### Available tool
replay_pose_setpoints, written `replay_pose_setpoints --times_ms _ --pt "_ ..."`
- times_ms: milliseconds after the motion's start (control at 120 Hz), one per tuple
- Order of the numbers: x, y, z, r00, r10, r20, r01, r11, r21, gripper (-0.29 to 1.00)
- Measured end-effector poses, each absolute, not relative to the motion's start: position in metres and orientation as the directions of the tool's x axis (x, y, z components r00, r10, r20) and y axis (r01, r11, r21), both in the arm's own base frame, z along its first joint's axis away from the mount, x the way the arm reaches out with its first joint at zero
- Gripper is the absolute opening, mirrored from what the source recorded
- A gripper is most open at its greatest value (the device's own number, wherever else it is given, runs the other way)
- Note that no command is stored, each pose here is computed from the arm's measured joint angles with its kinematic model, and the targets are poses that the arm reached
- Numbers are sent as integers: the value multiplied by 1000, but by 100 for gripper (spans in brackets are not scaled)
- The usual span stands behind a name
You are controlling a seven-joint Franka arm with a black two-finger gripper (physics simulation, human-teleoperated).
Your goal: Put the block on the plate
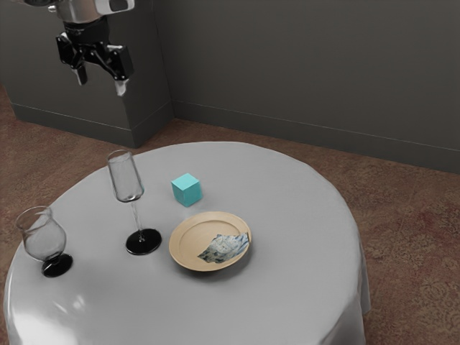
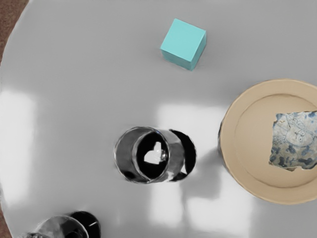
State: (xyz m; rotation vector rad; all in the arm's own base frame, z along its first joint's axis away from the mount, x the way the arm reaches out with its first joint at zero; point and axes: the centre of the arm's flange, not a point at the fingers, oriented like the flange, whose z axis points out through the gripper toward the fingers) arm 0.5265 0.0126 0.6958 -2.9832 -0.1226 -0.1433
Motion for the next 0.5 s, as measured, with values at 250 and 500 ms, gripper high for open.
replay_pose_setpoints --times_ms 250,500 --pt "561 5 651 996 72 54 80 -984 -160 70" --pt "633 5 556 997 78 -2 77 -989 -127 70"
